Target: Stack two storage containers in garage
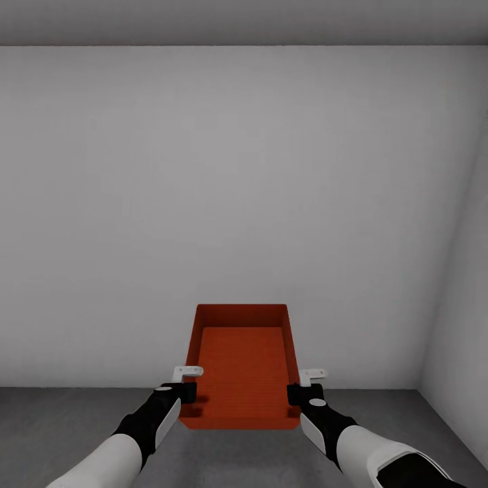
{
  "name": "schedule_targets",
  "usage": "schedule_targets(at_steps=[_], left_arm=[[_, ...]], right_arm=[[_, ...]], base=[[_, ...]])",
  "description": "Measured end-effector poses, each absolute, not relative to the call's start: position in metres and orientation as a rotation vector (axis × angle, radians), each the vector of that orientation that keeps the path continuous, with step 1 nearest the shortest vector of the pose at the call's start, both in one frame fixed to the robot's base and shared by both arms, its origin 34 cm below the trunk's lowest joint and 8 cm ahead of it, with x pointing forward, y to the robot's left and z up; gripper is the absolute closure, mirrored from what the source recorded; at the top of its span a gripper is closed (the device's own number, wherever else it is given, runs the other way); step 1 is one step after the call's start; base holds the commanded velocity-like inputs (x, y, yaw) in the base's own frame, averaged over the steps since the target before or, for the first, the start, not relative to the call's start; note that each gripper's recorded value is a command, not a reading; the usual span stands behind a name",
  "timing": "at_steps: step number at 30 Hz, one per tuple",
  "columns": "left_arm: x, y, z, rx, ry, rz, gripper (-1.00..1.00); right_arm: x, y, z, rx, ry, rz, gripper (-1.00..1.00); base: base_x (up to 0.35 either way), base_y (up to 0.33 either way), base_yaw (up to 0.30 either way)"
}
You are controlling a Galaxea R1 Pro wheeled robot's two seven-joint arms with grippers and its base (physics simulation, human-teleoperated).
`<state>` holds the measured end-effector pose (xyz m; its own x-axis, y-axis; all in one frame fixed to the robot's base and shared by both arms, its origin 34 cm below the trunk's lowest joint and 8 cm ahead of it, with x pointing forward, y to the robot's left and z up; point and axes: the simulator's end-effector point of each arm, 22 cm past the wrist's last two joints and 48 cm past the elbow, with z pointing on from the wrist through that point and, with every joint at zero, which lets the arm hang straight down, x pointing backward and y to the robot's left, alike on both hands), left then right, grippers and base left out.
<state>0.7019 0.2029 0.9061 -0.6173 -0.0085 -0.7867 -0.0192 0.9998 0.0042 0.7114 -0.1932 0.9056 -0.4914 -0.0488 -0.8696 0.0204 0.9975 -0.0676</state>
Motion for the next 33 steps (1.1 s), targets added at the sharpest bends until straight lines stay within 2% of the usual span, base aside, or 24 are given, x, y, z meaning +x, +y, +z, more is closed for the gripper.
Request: schedule_targets(at_steps=[12,33], left_arm=[[0.702,0.202,0.906,-0.02,2.236,0.014,1.0],[0.7,0.203,0.893,-0.019,2.259,0.015,1.0]], right_arm=[[0.712,-0.194,0.906,-0.021,2.083,-0.084,1.0],[0.71,-0.193,0.893,-0.021,2.106,-0.084,1.0]], base=[[0.0,0.0,0.067],[0.0,0.0,0.003]])
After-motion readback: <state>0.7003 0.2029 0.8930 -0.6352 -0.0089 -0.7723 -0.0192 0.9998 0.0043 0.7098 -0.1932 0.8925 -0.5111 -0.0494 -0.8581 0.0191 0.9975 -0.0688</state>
